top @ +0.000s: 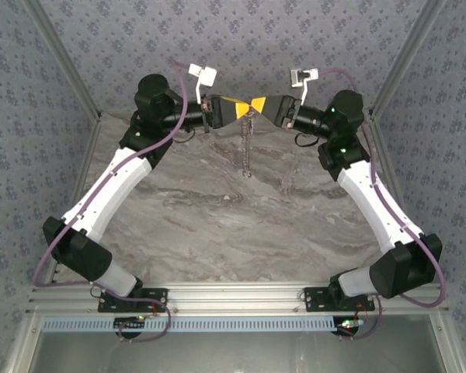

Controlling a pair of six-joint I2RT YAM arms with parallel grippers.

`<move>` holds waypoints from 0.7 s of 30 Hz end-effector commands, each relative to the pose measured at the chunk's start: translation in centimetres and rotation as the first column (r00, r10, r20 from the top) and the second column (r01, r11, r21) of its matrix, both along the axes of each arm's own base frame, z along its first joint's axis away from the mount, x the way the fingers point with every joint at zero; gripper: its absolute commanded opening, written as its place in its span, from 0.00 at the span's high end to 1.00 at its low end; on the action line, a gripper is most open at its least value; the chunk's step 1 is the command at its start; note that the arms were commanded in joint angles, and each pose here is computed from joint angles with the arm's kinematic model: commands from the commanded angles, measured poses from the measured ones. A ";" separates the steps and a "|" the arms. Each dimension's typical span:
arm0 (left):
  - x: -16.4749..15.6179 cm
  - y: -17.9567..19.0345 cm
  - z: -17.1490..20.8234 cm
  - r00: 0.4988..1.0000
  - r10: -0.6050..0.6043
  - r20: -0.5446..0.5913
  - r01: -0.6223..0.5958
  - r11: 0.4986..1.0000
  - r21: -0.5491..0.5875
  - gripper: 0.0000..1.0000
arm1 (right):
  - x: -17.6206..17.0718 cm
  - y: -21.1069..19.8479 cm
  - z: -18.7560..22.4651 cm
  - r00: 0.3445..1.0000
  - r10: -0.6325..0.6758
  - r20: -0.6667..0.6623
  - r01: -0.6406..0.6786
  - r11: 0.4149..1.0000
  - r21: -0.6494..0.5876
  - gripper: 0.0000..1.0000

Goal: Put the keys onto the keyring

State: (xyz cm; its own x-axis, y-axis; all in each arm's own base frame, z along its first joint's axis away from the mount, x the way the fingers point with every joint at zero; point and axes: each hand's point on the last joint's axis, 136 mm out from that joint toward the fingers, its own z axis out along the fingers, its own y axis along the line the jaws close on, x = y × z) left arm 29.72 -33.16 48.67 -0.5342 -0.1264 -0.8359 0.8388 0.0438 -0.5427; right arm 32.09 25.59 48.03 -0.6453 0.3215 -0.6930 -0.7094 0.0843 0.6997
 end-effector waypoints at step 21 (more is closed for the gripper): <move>-0.6 0.2 2.4 0.996 0.005 0.091 -0.001 0.999 -0.040 1.00 | -2.4 0.3 1.3 0.997 0.056 0.053 -0.058 0.998 0.035 0.72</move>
State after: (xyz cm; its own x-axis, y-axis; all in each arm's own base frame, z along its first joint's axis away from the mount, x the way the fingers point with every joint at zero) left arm 29.90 -33.20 48.58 -0.5354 -0.1291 -0.8347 0.8372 0.0488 -0.5446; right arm 31.08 25.67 48.80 -0.6392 0.3319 -0.6938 -0.7254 0.0395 0.6872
